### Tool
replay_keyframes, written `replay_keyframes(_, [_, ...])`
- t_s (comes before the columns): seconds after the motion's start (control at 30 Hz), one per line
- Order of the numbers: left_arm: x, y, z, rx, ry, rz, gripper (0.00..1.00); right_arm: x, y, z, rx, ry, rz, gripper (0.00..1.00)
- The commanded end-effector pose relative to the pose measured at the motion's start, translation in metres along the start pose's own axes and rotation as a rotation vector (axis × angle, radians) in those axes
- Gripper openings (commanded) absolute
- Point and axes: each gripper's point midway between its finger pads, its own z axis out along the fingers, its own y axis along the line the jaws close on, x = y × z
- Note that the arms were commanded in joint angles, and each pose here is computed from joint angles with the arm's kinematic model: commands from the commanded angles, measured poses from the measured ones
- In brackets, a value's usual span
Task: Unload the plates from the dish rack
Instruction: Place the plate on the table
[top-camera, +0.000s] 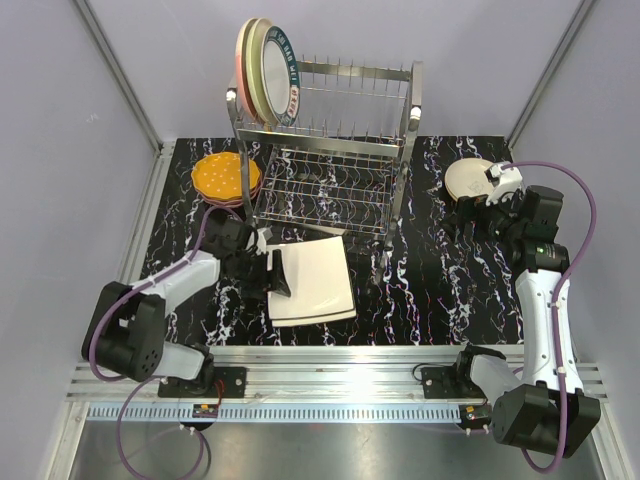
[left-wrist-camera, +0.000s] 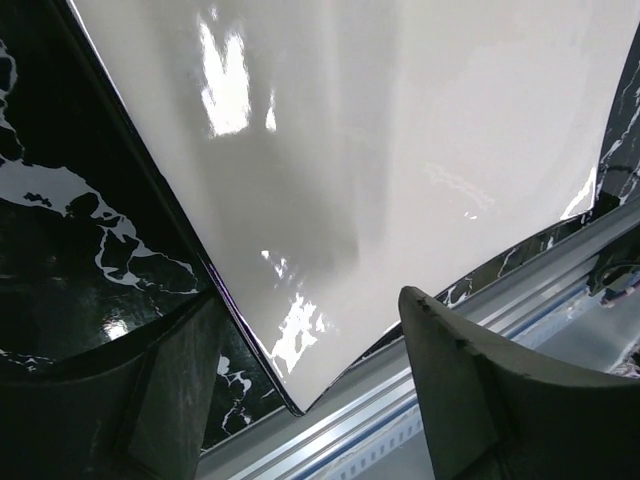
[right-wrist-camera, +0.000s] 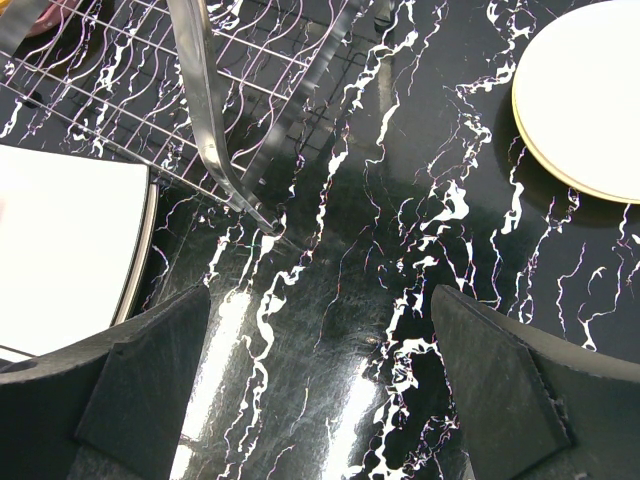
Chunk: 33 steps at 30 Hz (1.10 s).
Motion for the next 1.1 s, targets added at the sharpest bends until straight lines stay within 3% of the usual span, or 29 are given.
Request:
replay_keyframes(0.0, [-0.023, -0.006, -0.017, -0.036, -0.101, 0.071, 0.75, -0.011, 0.003, -0.001, -0.018, -0.045, -0.036, 1.00])
replay_keyframes(0.13, [-0.033, 0.006, -0.031, -0.134, -0.179, 0.093, 0.81, -0.011, 0.002, -0.001, -0.015, -0.046, -0.038, 1.00])
replay_keyframes(0.4, [-0.049, 0.013, -0.077, -0.263, -0.347, 0.159, 0.82, -0.011, 0.001, -0.001, -0.011, -0.047, -0.050, 1.00])
replay_keyframes(0.53, [-0.065, 0.006, -0.119, -0.308, -0.511, 0.262, 0.89, -0.011, 0.002, -0.001, -0.016, -0.047, -0.057, 1.00])
replay_keyframes(0.63, [-0.078, -0.010, -0.161, -0.296, -0.712, 0.297, 0.99, -0.012, 0.004, -0.002, -0.027, -0.051, -0.072, 1.00])
replay_keyframes(0.73, [-0.081, -0.018, -0.198, -0.302, -0.860, 0.316, 0.99, -0.019, 0.017, -0.010, -0.080, -0.074, -0.111, 1.00])
replay_keyframes(0.83, [-0.078, -0.014, -0.223, -0.362, -0.930, 0.324, 0.99, -0.034, 0.043, -0.026, -0.198, -0.073, -0.156, 1.00])
replay_keyframes(1.07, [-0.069, -0.005, -0.239, -0.383, -1.045, 0.329, 0.99, -0.135, 0.107, -0.073, -0.396, -0.135, -0.217, 1.00])
